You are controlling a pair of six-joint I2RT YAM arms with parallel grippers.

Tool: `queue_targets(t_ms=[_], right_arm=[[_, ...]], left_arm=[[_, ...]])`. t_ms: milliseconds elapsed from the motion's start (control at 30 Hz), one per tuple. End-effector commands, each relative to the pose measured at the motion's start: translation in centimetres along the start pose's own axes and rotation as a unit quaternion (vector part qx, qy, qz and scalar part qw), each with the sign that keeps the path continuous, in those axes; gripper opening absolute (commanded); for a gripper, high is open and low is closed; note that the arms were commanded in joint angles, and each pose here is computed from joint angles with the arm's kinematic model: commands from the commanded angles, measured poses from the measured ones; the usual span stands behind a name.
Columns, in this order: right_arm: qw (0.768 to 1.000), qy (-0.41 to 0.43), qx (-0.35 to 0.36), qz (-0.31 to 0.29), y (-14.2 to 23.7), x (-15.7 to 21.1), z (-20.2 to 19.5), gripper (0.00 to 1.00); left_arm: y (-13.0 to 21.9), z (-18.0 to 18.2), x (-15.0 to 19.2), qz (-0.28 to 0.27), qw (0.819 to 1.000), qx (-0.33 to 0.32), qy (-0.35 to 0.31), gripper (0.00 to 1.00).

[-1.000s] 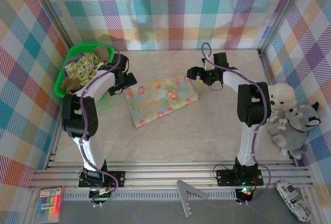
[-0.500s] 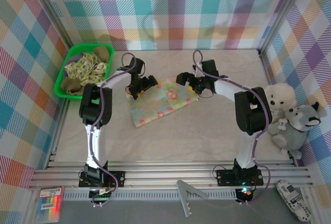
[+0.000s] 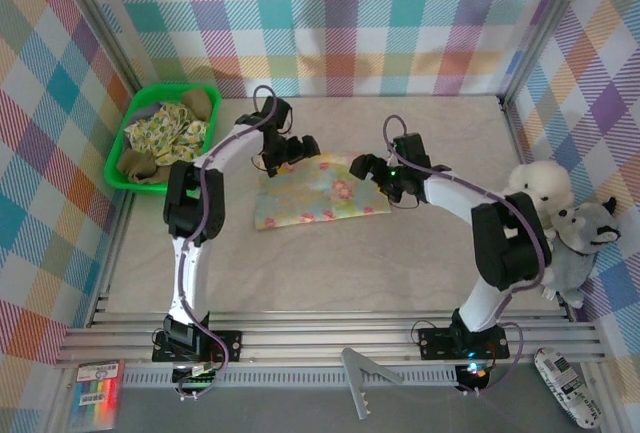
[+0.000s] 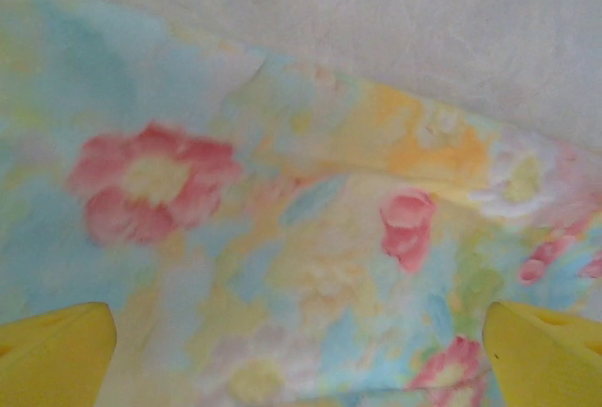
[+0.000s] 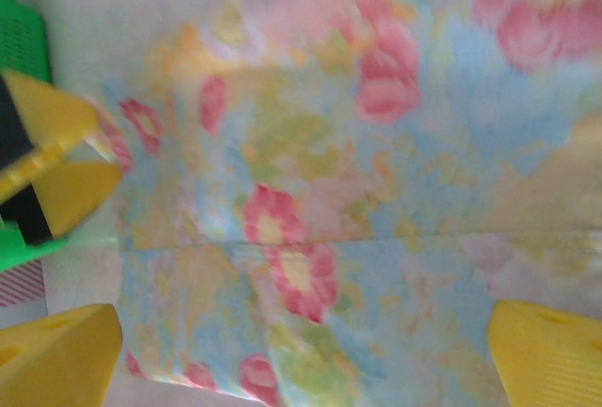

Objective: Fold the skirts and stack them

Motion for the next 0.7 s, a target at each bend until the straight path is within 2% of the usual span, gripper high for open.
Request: queue_targets(t_ms=[0, 33, 133, 200, 300, 333, 400, 500, 567, 667], right_arm=[[0.998, -0.001, 0.026, -0.052, 1.3, -2.6, -0.3, 0.99], [0.998, -0.011, 0.019, -0.051, 1.2, -2.9, -0.3, 0.99], [0.997, 0.003, -0.070, -0.011, 0.1, -2.9, 1.7, 0.99], [0.997, 0.010, -0.072, 0.022, -1.3, -3.0, 2.5, 0.95], [0.996, 0.001, -0.087, 0.034, -3.5, -3.8, 3.1, 0.94], [0.990, 0.008, -0.133, 0.041, -4.1, -4.0, 4.2, 0.99], [0.981, -0.001, -0.186, 0.059, -5.2, -4.2, 5.7, 0.99], [0.979, -0.021, -0.188, 0.079, -7.3, -4.5, 6.3, 0.99], [0.976, -0.032, -0.197, 0.091, -8.7, -4.7, 6.7, 0.99], [0.982, -0.053, -0.168, 0.072, -10.6, -5.4, 5.2, 0.99]], left_arm=[[6.4, -1.5, 1.1, -0.063, 0.996, 0.043, 0.054, 1.00], [6.6, -2.0, 2.3, -0.063, 0.994, 0.063, 0.067, 1.00], [6.1, -2.7, 5.7, -0.043, 0.990, 0.093, 0.096, 1.00], [4.7, -2.7, 7.6, -0.023, 0.986, 0.110, 0.119, 1.00], [2.1, -1.4, 9.5, 0.013, 0.984, 0.099, 0.147, 1.00], [1.6, -1.9, 9.4, 0.016, 0.983, 0.116, 0.143, 1.00], [1.1, -2.8, 10.2, 0.033, 0.983, 0.120, 0.132, 1.00], [1.1, -2.7, 11.4, 0.040, 0.990, 0.078, 0.112, 1.00], [1.1, -1.4, 11.5, 0.023, 0.991, 0.048, 0.124, 1.00], [0.5, 1.2, 11.6, -0.002, 0.990, 0.002, 0.139, 1.00]])
Point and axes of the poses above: each hand's point on the last joint's axis, 136 mm out from that joint toward the fingers, its own y axis back along the fingers, its own z axis along the line the jaws close on, x = y × z, the point moved 3 cm from there along y, back along the fingers, and after that the axes turned 7 degrees about -y, right-handed, at the moved point
